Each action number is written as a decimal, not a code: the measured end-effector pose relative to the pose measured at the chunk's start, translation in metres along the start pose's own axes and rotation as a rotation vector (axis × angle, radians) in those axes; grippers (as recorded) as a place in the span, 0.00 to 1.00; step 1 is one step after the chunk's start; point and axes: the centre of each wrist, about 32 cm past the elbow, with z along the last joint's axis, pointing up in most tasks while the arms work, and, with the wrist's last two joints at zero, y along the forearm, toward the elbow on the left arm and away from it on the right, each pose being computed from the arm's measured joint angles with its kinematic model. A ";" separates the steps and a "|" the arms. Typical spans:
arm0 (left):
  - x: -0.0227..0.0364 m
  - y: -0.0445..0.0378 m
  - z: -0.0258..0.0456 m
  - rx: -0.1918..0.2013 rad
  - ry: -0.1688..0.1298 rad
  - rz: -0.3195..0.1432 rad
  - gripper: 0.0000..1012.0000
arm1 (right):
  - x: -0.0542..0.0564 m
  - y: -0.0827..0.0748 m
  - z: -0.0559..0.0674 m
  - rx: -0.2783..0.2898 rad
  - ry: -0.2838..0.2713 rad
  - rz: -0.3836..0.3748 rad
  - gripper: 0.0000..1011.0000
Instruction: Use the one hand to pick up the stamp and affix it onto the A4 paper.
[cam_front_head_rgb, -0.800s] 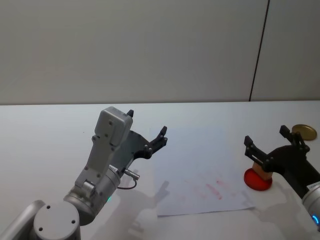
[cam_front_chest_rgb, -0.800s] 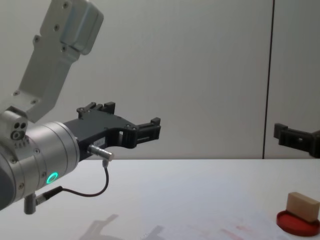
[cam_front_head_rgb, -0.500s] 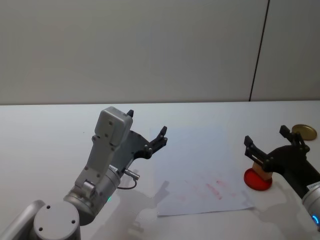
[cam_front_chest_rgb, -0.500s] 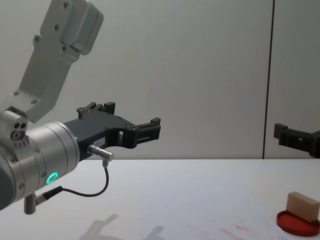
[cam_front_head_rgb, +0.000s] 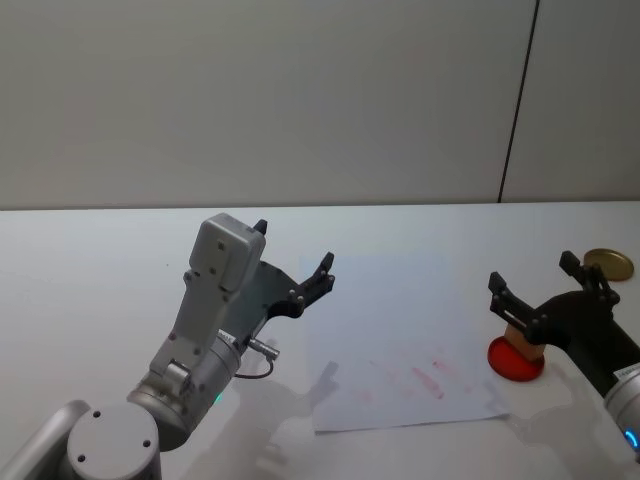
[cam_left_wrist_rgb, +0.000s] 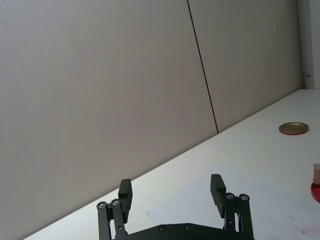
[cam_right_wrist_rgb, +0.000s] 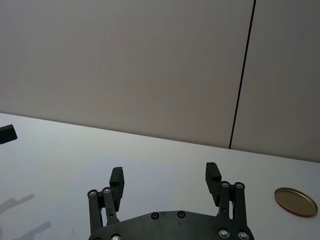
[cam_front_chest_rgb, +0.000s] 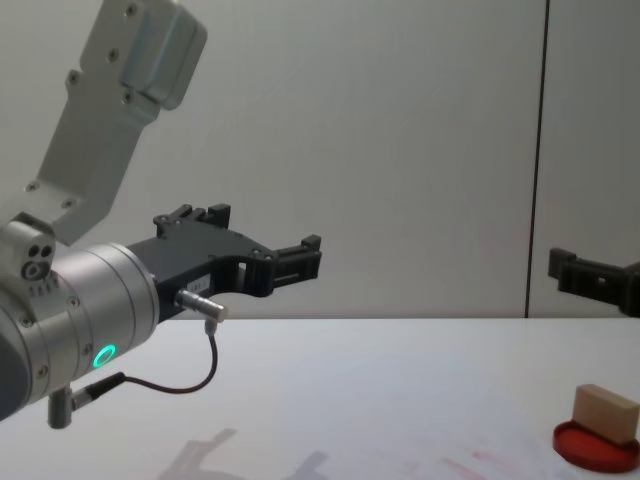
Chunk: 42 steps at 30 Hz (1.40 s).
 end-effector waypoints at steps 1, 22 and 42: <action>0.0000 0.0000 0.0000 0.000 0.000 0.000 0.98 | 0.001 0.000 0.000 -0.002 -0.001 0.000 0.99; 0.0000 0.0000 0.0000 0.000 0.000 0.000 0.98 | 0.023 0.006 -0.018 -0.139 -0.023 0.024 0.99; 0.0000 0.0000 0.0000 0.000 0.000 0.000 0.98 | 0.043 0.010 -0.039 -0.265 -0.025 0.059 0.99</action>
